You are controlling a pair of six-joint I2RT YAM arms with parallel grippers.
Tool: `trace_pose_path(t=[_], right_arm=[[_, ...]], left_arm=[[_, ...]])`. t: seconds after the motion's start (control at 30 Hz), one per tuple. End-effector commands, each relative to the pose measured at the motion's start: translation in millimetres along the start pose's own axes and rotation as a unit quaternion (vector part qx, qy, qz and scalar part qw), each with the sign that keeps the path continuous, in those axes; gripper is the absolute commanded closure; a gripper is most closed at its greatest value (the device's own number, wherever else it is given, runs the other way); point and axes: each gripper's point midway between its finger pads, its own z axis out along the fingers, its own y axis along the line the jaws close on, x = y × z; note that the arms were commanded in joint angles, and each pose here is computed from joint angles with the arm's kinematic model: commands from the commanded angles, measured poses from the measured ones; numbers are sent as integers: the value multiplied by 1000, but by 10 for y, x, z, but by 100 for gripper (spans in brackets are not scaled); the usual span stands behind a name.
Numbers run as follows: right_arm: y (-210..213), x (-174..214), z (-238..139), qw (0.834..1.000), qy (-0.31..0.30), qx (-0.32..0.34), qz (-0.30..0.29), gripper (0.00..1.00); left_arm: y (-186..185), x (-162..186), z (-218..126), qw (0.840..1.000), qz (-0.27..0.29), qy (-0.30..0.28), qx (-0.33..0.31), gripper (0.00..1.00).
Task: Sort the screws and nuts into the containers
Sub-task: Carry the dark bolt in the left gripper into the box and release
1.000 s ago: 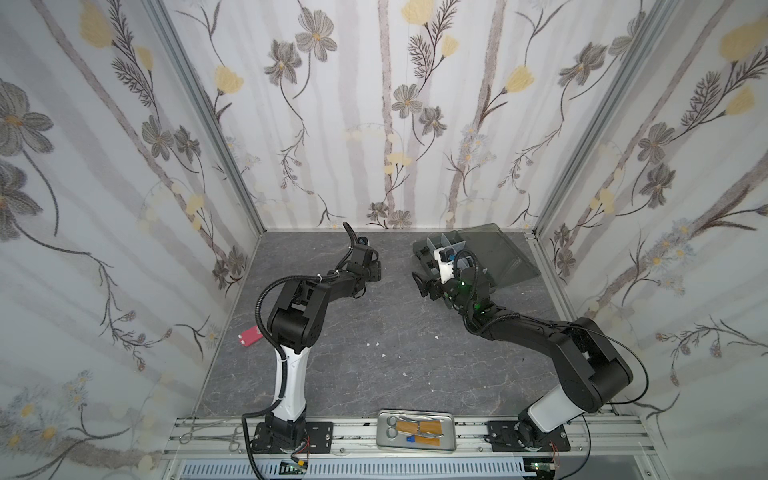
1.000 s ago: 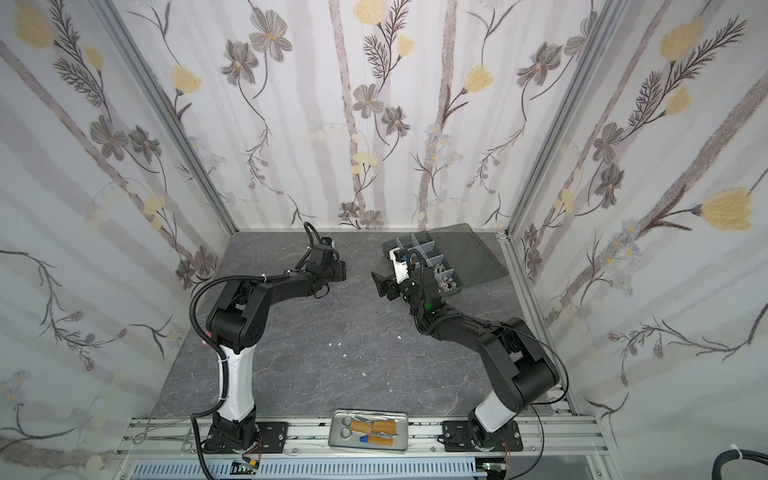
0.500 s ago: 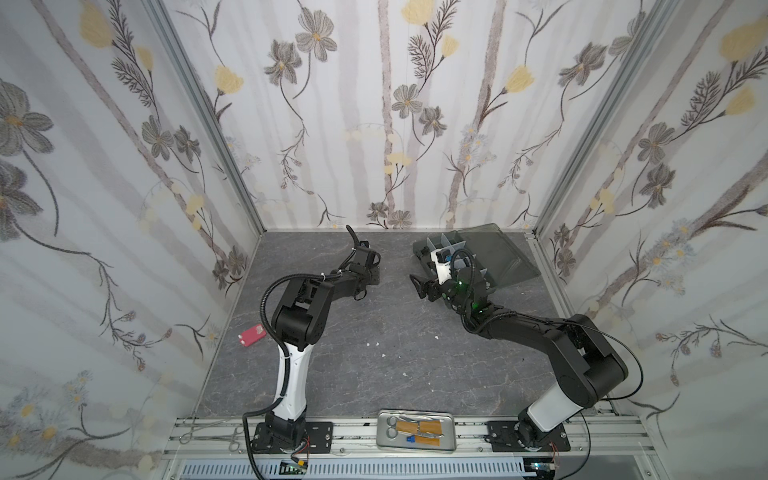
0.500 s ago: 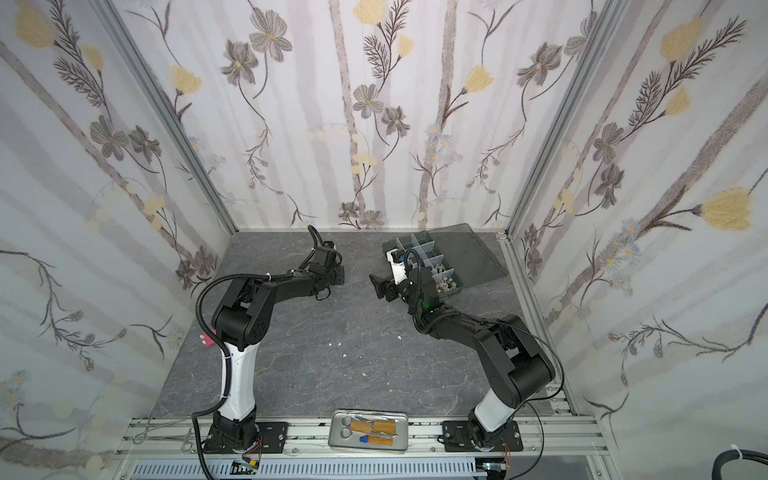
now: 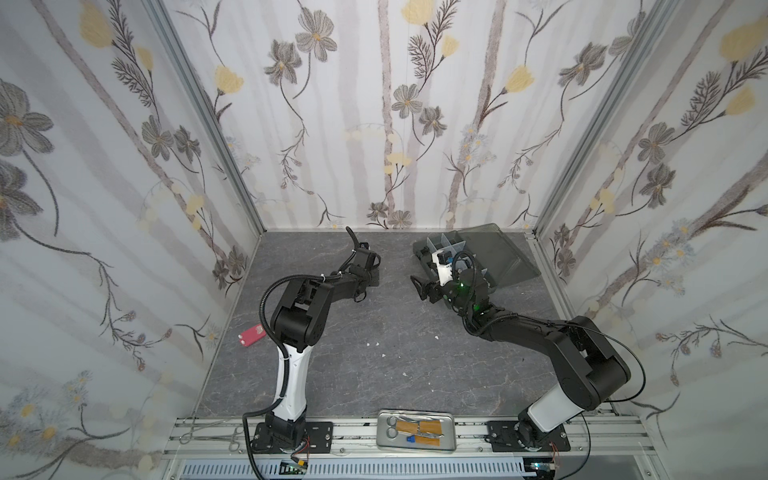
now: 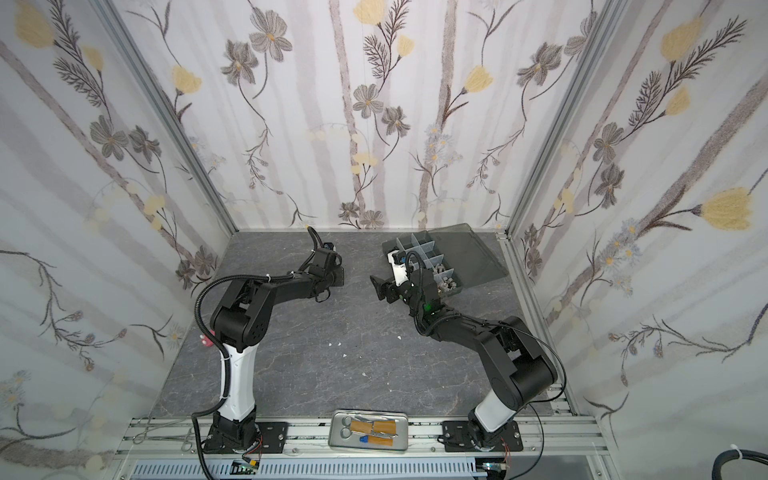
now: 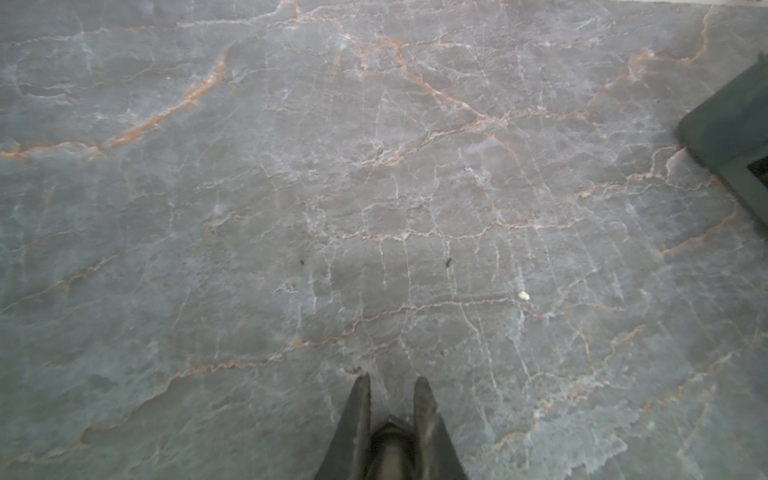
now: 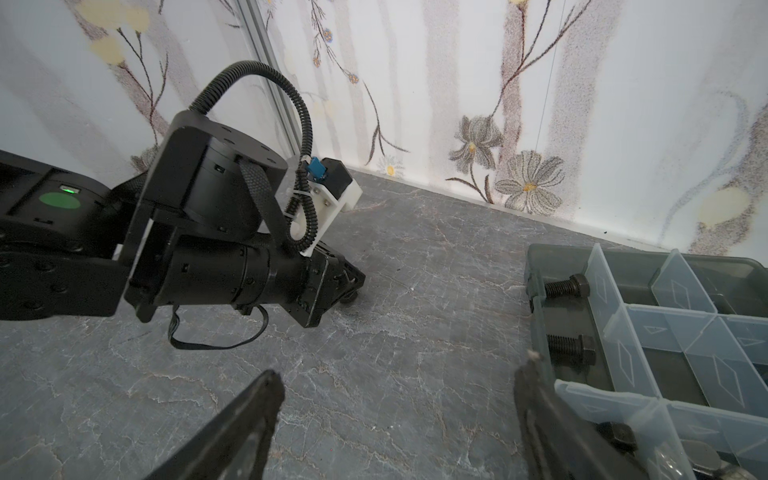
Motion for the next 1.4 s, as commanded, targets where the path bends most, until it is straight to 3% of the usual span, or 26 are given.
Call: trace_pose_path(t=[0.0, 0.17, 0.37, 0.5, 0.67, 0.8, 0.93, 1.2, 1.27, 1.37], right_arm=[[-48, -252, -143, 998, -57, 23, -7, 14], [-213, -421, -422, 989, -121, 82, -8, 14], [-471, -516, -817, 970, -178, 166, -3, 13], [-645, -522, -1049, 957, -202, 208, 6, 13], [-952, -483, -1265, 946, -218, 232, 65, 13], [-1184, -424, -1319, 939, -206, 255, 101, 14], [-1271, -389, -1378, 936, -198, 271, 110, 14], [-1347, -309, -1418, 935, -188, 278, 118, 14], [-1343, -308, -1403, 936, -188, 274, 120, 14], [-1331, -307, -1379, 937, -189, 267, 121, 14]], left_arm=[[-35, -241, -157, 999, -13, -41, 2, 87], [-152, -475, -347, 998, -14, -63, 15, 90], [-507, -874, -564, 992, -24, -94, 79, 89], [-1038, -1180, -642, 983, -10, -111, 143, 89], [-1827, -1415, -638, 968, 28, -124, 215, 89], [-2291, -1369, -425, 960, 44, -121, 249, 89], [-2500, -1193, -163, 959, 41, -95, 264, 89], [-2354, -866, 130, 973, 47, -59, 219, 89], [-2341, -842, 131, 973, 50, -56, 218, 81], [-2340, -856, 102, 973, 57, -57, 218, 56]])
